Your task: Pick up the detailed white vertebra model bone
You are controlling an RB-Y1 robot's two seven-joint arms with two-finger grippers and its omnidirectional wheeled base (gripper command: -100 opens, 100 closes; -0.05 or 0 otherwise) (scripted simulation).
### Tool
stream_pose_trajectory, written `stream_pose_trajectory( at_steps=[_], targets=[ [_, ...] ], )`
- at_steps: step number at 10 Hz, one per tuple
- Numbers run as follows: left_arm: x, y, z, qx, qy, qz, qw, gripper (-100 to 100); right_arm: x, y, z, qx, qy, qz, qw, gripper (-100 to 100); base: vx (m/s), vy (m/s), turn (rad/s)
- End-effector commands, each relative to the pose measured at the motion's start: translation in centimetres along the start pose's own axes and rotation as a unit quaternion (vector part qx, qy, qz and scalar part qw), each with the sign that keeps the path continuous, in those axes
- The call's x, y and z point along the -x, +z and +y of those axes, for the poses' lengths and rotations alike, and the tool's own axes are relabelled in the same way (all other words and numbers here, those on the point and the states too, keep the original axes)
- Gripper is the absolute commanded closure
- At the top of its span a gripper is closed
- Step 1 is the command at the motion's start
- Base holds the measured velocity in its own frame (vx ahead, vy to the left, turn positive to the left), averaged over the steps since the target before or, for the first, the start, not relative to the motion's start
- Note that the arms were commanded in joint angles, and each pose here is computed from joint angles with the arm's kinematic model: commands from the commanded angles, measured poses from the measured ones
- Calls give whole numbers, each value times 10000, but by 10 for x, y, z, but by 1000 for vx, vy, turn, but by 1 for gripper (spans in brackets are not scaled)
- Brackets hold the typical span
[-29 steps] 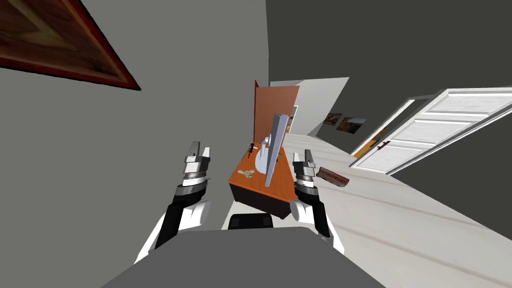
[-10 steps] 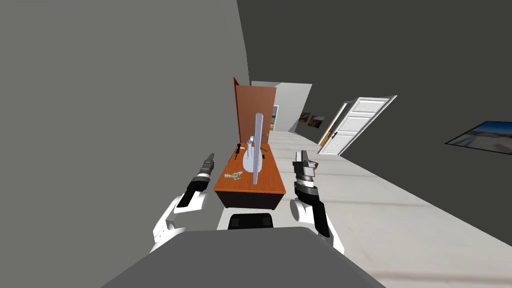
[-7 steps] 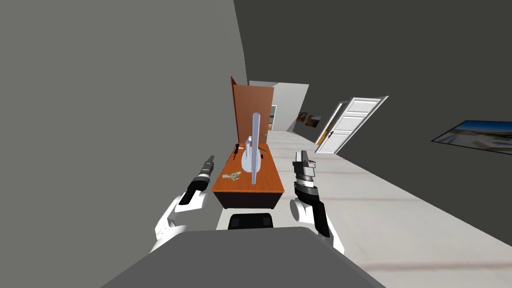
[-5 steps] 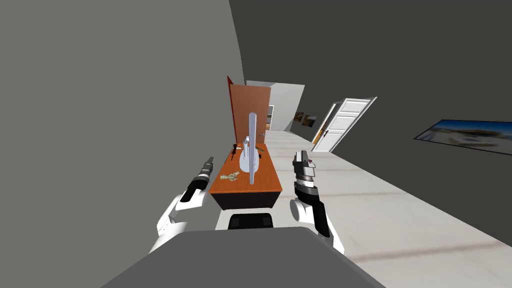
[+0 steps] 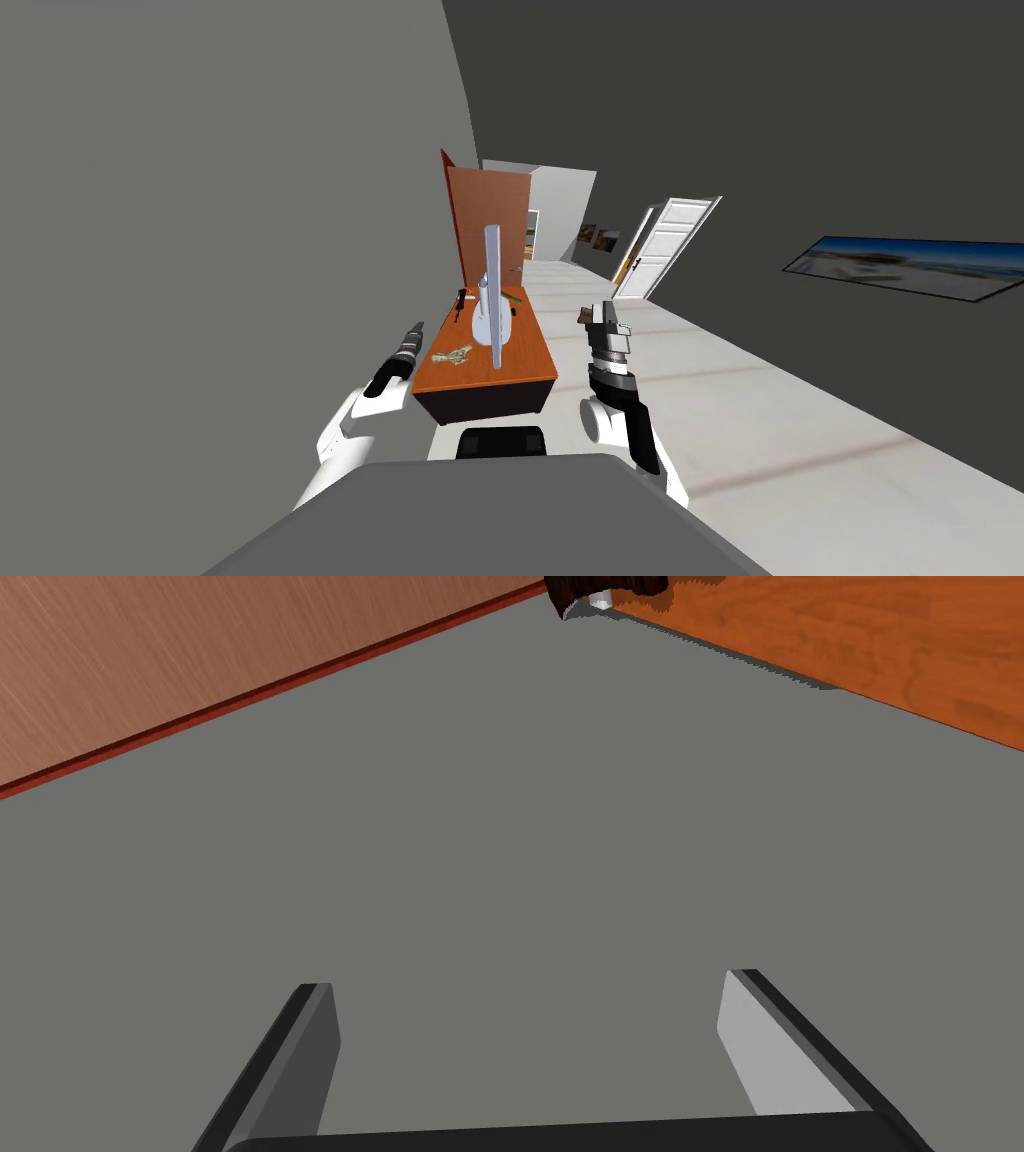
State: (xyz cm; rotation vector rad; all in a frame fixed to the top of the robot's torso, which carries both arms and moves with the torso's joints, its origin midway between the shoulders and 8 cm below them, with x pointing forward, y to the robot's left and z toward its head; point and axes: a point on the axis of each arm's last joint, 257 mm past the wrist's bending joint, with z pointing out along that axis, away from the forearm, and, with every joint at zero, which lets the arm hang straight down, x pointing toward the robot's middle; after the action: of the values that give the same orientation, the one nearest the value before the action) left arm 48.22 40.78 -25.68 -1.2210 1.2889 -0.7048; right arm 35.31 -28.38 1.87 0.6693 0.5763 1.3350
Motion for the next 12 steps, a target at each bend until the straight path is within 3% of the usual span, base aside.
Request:
stream_pose_trajectory(
  at_steps=[1, 4, 5, 8, 9, 10, 12],
  targets=[
    [6, 8, 21, 349, -37, -52, 9994, -100, 0, 0, 0, 0, 0, 0, 10000, 0, -3, -17, -150],
    [11, 13, 51, 753, -77, -87, 9971, -100, 0, 0, 0, 0, 1, 0, 10000, 0, -1, -15, -104],
    [18, 17, 67, 1014, -123, -138, 9947, -100, 0, 0, 0, 0, 0, 0, 10000, 0, -2, -14, -117],
    [22, 18, 94, 1411, -177, -176, 9897, -100, 0, 0, 0, 0, 0, 0, 10000, 0, 0, -16, -107],
    [28, 18, 114, 1726, -235, -221, 9845, -100, 0, 0, 0, 0, 0, 0, 10000, 0, 3, -21, -167],
    [28, 18, 115, 1731, -236, -220, 9844, -100, 0, 0, 0, 0, 0, 0, 10000, 0, 2, -14, -72],
    [40, 20, 140, 2181, -363, -323, 9747, -100, 0, 0, 0, 0, 0, 0, 10000, 0, -1, -21, -182]
  ],
)
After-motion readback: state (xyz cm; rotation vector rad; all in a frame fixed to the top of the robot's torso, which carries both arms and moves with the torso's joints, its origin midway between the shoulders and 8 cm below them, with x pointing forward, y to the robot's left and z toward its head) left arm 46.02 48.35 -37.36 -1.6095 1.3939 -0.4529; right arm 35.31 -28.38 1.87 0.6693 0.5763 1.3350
